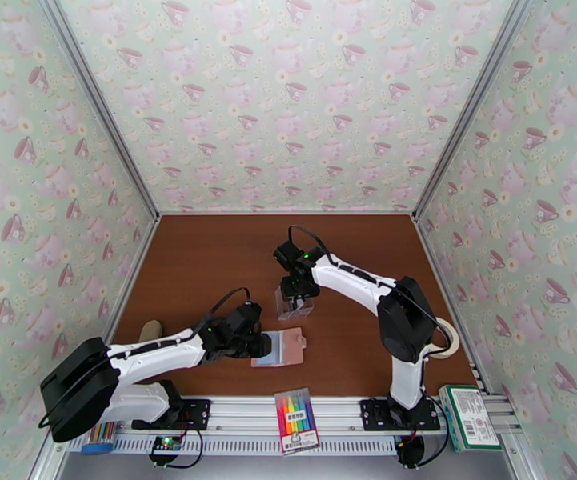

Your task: Put the credit cards into the card holder

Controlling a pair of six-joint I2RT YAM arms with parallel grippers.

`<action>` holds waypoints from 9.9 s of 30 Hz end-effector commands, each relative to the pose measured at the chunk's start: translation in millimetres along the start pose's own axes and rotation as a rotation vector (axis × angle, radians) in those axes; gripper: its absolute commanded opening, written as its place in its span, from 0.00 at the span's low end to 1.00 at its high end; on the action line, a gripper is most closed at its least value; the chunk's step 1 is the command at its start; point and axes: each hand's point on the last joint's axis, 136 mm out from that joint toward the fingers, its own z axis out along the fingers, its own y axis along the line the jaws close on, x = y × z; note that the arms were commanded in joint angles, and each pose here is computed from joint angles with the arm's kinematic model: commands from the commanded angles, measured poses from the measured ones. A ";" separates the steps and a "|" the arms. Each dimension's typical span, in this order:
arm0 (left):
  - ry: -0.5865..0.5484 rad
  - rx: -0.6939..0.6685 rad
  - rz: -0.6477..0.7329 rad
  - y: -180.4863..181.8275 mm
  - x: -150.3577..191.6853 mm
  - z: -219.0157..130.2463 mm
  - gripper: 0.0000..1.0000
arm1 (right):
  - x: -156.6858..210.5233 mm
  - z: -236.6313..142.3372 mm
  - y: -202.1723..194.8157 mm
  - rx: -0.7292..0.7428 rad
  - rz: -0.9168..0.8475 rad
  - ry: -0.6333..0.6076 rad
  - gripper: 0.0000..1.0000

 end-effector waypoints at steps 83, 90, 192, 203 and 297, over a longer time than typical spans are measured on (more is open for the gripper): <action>-0.014 0.027 0.009 -13.8 -10.0 -1.6 0.35 | -6.3 -31.1 -17.5 0.086 0.009 -0.019 0.00; -0.015 0.028 0.009 -13.3 -9.2 -1.8 0.35 | -5.5 -21.0 -6.1 0.026 0.012 -0.015 0.00; -0.051 -0.003 0.022 -10.9 -13.8 -22.2 0.36 | 23.2 -96.8 24.2 -0.284 0.107 -0.142 0.00; -0.031 0.005 0.007 4.3 -5.8 -25.5 0.41 | 97.7 -93.0 64.2 -0.524 0.147 -0.176 0.00; 0.059 -0.048 0.008 9.9 3.5 -6.4 0.28 | 152.0 19.2 64.8 -0.489 0.299 -0.018 0.00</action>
